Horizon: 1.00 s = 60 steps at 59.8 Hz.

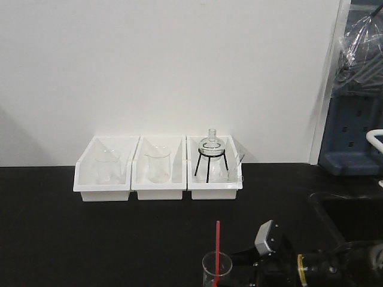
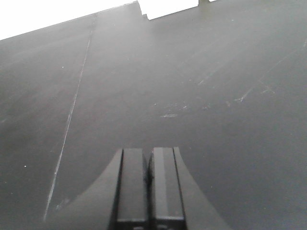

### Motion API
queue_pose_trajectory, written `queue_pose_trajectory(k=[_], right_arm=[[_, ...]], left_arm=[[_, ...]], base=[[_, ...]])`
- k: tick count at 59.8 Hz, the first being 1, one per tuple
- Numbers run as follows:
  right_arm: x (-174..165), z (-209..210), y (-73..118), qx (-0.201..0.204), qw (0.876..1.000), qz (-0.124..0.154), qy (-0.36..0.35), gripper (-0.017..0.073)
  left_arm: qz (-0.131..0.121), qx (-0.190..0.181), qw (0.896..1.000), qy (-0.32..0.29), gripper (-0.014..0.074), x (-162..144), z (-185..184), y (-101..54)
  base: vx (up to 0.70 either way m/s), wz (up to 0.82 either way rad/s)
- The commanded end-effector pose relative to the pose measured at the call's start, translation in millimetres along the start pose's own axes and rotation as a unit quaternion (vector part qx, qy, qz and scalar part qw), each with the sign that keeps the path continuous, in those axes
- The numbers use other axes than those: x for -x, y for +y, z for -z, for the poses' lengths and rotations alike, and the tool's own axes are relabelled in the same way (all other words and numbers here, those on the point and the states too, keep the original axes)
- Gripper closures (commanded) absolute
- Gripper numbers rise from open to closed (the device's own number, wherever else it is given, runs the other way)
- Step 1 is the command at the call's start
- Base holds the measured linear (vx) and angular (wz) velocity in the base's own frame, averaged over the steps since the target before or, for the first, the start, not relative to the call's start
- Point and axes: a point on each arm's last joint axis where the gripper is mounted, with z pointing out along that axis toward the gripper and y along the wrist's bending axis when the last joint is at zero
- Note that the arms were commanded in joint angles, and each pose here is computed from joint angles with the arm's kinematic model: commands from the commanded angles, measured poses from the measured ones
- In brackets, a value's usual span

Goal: Grab beaker from right and move to left
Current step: 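Open the right gripper and withdraw it from the beaker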

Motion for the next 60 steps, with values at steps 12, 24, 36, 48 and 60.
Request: queue_pose_trajectory(k=[12,24,36,48,60], right_arm=[[58,84,6.2,-0.041,0.999,-0.025,0.023,0.0052],[108,131,29.3,-0.092,0.994,-0.048,-0.024,0.0158],[165,170,81.4,-0.12,0.985,-0.079,-0.092,0.0479],[205,207,142.1,-0.15,0.974,-0.072,-0.153,0.0568],[227,234,200.3,-0.167,0.967,0.003,-0.192,0.0567]], left_arm=[[-0.001,0.002,0.999,-0.033,0.06,2,-2,-0.5],[-0.001,0.002,0.999,-0.033,0.06,2,-2,-0.5],[-0.001,0.002,0.999,-0.033,0.06,2,-2,-0.5],[-0.001,0.002,0.999,-0.033,0.06,2,-2,-0.5],[-0.001,0.002,0.999,-0.033,0.06,2,-2,-0.5]], base=[[0.0,0.0],[0.0,0.0],[0.0,0.0],[0.0,0.0],[0.0,0.0]])
